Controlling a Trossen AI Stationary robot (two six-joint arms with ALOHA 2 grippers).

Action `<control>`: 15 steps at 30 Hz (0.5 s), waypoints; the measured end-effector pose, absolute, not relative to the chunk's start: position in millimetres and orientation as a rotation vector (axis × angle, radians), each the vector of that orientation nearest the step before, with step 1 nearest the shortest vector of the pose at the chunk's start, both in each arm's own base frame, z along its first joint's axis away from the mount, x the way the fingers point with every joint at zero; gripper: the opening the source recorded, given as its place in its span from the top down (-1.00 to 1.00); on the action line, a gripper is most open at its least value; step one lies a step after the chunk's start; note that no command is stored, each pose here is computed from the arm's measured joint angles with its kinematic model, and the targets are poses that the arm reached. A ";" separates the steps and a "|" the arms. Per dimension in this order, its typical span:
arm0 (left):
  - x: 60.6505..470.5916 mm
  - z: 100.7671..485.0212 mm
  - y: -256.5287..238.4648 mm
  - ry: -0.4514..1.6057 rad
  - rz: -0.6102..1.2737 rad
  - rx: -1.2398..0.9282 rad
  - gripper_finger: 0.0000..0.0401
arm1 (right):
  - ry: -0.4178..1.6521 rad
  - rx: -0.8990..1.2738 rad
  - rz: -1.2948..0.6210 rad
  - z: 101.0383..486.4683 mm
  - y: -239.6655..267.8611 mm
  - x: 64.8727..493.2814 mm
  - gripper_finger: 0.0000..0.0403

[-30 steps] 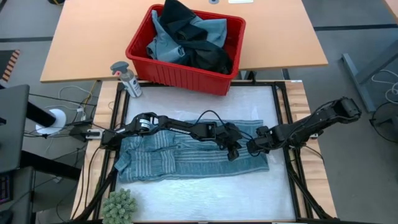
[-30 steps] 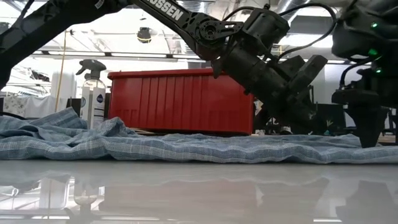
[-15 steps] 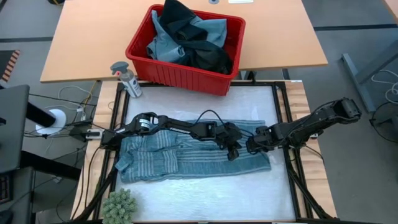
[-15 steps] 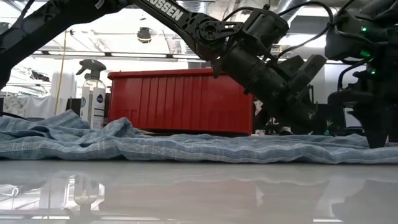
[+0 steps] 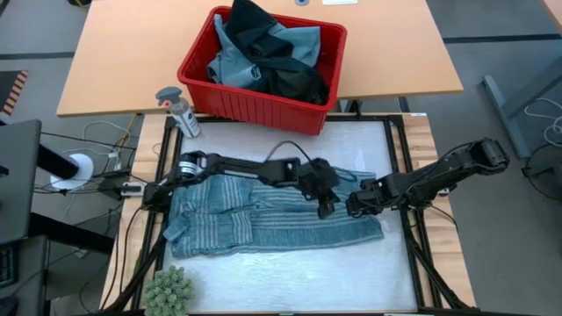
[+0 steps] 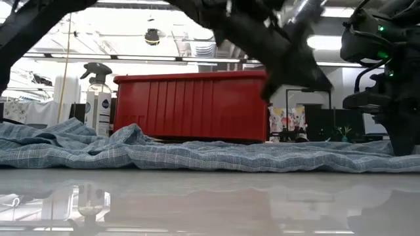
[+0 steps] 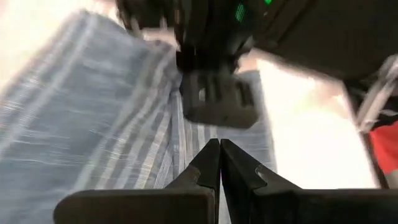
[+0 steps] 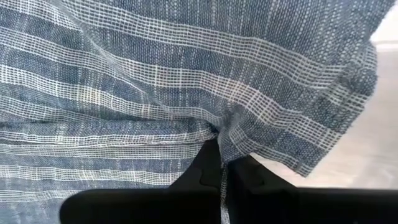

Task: Fold Laundry from Bin
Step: Fold the light blue shirt

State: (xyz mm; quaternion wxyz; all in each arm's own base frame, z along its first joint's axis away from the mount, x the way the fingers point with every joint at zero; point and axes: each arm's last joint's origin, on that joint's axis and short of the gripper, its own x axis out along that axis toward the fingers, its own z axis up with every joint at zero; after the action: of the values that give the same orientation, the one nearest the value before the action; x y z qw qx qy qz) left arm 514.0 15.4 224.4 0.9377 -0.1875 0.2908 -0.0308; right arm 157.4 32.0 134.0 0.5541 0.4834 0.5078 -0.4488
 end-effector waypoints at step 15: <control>381.3 405.8 -1.6 0.531 0.092 -0.254 1.00 | 1.081 1.084 -0.980 185.2 34.7 188.6 0.89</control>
State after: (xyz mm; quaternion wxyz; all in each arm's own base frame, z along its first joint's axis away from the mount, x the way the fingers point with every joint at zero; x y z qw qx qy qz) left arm 381.3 -1.6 405.8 0.9560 -0.1253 0.2616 0.0452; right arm 188.6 34.7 185.2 0.6149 0.4703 0.4690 -0.4252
